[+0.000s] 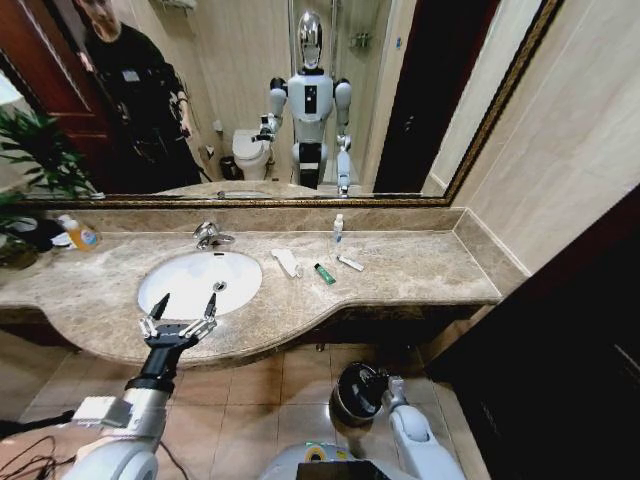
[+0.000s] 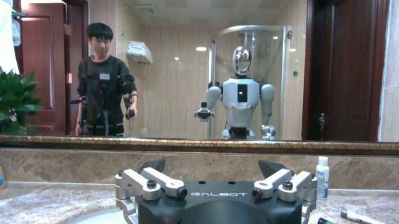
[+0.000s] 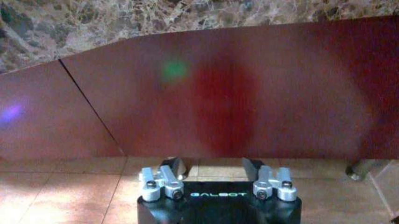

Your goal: Pick up the trash from the sink and place it in the trash bin.

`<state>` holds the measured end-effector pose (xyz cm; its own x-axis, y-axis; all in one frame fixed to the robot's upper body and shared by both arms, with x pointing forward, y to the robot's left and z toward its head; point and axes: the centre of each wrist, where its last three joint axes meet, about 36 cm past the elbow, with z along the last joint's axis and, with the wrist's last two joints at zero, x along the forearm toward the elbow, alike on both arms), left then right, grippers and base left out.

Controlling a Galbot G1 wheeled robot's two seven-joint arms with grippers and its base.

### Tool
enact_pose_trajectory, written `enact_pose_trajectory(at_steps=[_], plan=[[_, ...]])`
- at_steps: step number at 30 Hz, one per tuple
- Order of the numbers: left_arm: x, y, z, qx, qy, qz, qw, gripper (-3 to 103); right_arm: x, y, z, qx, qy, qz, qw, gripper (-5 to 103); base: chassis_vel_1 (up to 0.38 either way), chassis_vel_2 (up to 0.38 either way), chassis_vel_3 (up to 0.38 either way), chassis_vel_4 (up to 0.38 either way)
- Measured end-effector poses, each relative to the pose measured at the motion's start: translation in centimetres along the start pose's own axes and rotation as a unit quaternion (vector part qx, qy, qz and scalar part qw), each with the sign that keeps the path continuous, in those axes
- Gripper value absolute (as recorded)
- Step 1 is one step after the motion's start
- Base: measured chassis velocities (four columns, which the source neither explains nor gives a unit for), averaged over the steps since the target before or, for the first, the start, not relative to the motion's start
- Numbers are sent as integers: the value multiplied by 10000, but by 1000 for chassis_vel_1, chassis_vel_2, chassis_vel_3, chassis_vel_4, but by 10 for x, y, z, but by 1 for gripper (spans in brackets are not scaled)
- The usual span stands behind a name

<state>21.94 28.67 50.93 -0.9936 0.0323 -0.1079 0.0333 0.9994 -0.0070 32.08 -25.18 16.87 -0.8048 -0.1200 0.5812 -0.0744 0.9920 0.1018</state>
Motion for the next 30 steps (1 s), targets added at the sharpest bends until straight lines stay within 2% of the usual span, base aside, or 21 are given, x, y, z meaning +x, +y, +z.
enact_pose_trajectory(at_steps=[1, 2, 4, 5, 8, 21, 30], plan=[[0, 0, 0, 0, 0, 0, 10000, 100, 0, 0, 0, 1, -6, 1, 10000, 74, 0, 0, 0, 0], [0, 0, 0, 0, 0, 0, 10000, 100, 0, 1, -1, 2, -10, 0, 10000, 74, 0, 0, 0, 0], [0, 0, 0, 0, 0, 0, 10000, 100, 0, 1, -1, 12, -13, -5, 10000, 84, 0, 0, 0, 0], [0, 0, 0, 0, 0, 0, 10000, 100, 0, 1, -1, 12, -13, -5, 10000, 84, 0, 0, 0, 0], [0, 0, 0, 0, 0, 0, 10000, 100, 1, 1, -2, 24, -17, 0, 10000, 98, 0, 0, 0, 0], [0, 0, 0, 0, 0, 0, 10000, 100, 5, -3, -4, 73, -24, 12, 10000, 100, 0, 0, 0, 0], [0, 0, 0, 0, 0, 0, 10000, 100, 26, -7, -26, 137, -167, -5, 9998, 100, 0, 0, 0, 0]])
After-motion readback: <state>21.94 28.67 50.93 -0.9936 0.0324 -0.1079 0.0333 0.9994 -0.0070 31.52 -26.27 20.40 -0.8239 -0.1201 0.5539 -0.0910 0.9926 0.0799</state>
